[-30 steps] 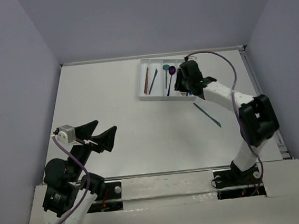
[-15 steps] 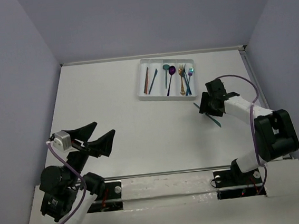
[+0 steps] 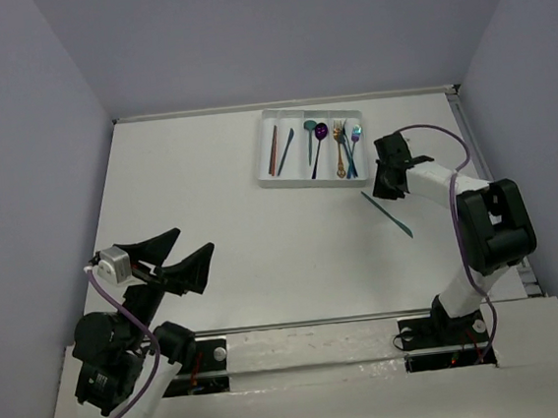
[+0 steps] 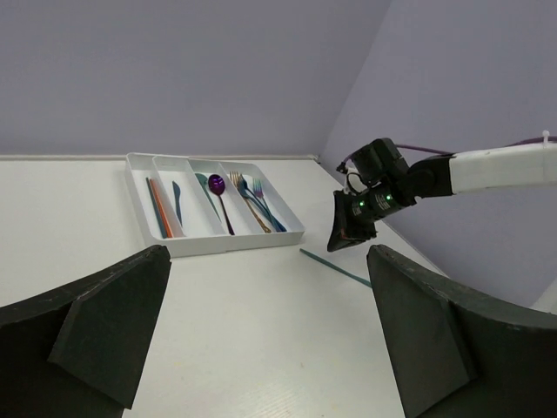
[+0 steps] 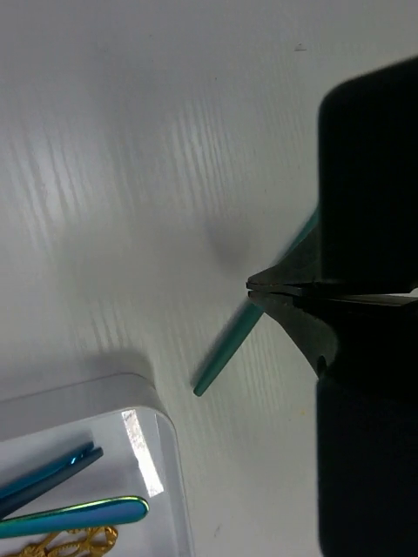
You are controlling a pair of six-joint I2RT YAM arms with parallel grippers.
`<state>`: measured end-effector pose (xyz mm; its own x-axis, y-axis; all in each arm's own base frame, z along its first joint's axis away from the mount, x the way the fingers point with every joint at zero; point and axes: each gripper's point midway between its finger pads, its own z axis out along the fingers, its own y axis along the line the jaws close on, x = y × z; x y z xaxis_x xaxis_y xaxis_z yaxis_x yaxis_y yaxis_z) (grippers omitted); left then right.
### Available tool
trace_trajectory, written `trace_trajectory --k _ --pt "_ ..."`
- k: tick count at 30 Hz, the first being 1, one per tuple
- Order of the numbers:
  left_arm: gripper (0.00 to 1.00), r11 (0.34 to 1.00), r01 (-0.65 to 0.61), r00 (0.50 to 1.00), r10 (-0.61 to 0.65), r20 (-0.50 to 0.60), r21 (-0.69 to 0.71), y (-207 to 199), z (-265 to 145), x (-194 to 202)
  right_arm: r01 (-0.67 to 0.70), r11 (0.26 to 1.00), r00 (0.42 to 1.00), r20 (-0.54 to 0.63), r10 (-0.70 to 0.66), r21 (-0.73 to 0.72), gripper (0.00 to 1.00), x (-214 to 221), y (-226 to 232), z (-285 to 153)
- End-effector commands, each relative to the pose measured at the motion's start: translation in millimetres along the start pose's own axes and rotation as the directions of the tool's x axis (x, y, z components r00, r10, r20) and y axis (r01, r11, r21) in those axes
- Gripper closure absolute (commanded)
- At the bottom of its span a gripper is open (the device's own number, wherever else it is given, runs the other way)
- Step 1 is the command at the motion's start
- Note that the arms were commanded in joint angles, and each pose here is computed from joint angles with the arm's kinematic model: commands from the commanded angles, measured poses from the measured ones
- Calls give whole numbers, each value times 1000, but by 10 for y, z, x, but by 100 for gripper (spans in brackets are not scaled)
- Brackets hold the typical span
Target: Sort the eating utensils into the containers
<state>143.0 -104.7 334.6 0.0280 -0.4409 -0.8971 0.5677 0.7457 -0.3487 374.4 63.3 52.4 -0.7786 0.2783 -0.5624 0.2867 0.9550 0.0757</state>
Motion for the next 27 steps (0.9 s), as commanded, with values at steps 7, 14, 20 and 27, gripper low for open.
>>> trace_trajectory --k 7,14,20,27 --pt "1 999 -9 999 7 49 37 -87 -7 -142 -13 997 998 -54 9 -75 100 35 200 208" --pt "1 999 -7 999 5 49 35 -84 -7 -139 154 970 979 -107 -176 -186 100 550 624 69" --pt "1 999 -7 999 5 48 37 -86 -7 -138 186 961 970 -119 -213 -205 100 801 702 -194" --pt "1 999 -7 999 5 49 35 -84 -7 -139 159 971 982 -73 -174 -177 99 707 579 -498"
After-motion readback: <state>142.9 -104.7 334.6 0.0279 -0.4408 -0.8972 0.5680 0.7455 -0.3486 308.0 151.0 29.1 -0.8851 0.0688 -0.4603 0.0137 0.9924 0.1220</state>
